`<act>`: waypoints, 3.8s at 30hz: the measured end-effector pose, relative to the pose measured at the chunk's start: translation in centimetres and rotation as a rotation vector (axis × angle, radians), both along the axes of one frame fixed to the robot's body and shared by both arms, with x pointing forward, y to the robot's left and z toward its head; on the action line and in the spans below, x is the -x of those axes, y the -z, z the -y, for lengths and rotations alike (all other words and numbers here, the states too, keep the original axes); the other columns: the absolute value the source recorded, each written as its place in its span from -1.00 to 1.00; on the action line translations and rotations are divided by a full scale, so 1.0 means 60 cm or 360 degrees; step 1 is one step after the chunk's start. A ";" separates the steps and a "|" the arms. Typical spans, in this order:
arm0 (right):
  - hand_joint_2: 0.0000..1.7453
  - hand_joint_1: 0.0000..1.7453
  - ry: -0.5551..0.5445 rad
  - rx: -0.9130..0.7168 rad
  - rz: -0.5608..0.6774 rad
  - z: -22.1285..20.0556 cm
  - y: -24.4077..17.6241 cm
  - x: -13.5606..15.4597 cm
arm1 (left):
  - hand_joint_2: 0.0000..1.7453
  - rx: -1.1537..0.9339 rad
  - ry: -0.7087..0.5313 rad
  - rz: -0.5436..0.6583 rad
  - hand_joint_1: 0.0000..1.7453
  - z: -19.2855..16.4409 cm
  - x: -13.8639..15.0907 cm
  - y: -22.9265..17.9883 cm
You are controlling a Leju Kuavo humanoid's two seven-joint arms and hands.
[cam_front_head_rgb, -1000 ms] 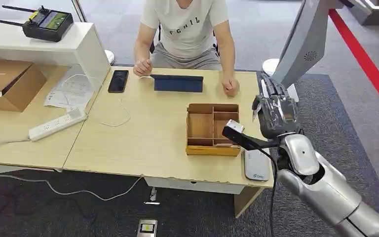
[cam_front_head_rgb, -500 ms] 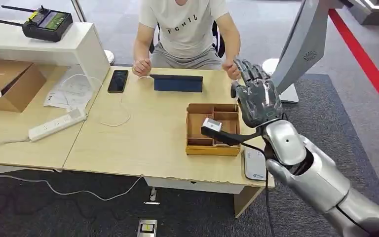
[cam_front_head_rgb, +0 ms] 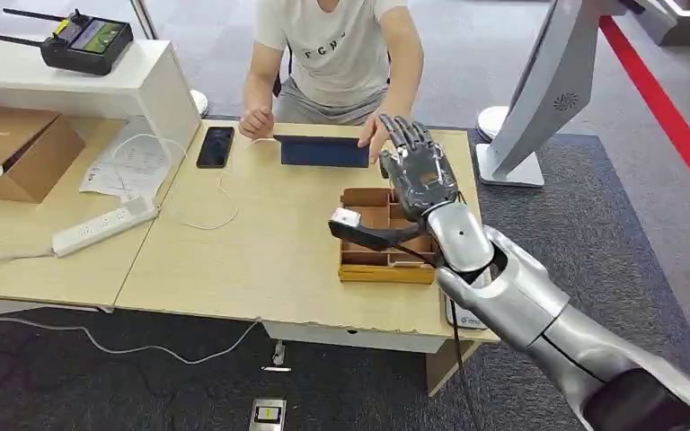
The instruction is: Pass the card to the sensor for recognition and then transmit it.
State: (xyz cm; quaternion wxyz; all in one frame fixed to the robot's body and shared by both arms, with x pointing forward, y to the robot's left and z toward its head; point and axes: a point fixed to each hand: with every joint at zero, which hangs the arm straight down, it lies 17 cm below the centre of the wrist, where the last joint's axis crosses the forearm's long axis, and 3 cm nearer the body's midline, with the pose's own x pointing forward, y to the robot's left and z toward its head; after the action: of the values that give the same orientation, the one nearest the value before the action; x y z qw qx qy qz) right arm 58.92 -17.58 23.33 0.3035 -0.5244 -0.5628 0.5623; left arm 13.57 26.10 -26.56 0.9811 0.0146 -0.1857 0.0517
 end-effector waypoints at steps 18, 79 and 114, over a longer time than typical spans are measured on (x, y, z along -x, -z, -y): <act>1.00 1.00 0.0114 0.0152 -0.0093 0.012 0.051 -0.042 | -1.00 0.0038 0.0031 -0.0018 -1.00 0.009 0.006 0.001; 1.00 -1.00 0.0352 -0.0846 -0.0013 0.186 0.028 0.296 | -1.00 -0.0109 -0.0276 -0.0066 -1.00 0.001 0.012 0.004; 1.00 -1.00 0.0424 -0.0698 -0.0353 0.072 0.232 0.245 | -1.00 -0.0086 -0.0297 -0.0181 -1.00 0.016 0.030 0.010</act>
State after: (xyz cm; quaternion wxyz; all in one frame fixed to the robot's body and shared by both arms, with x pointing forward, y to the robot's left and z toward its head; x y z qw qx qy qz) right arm 44.22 -21.89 9.40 0.5408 -0.4508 -0.5604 0.4363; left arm 11.77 25.15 -27.14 0.9802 0.0611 -0.1289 0.1370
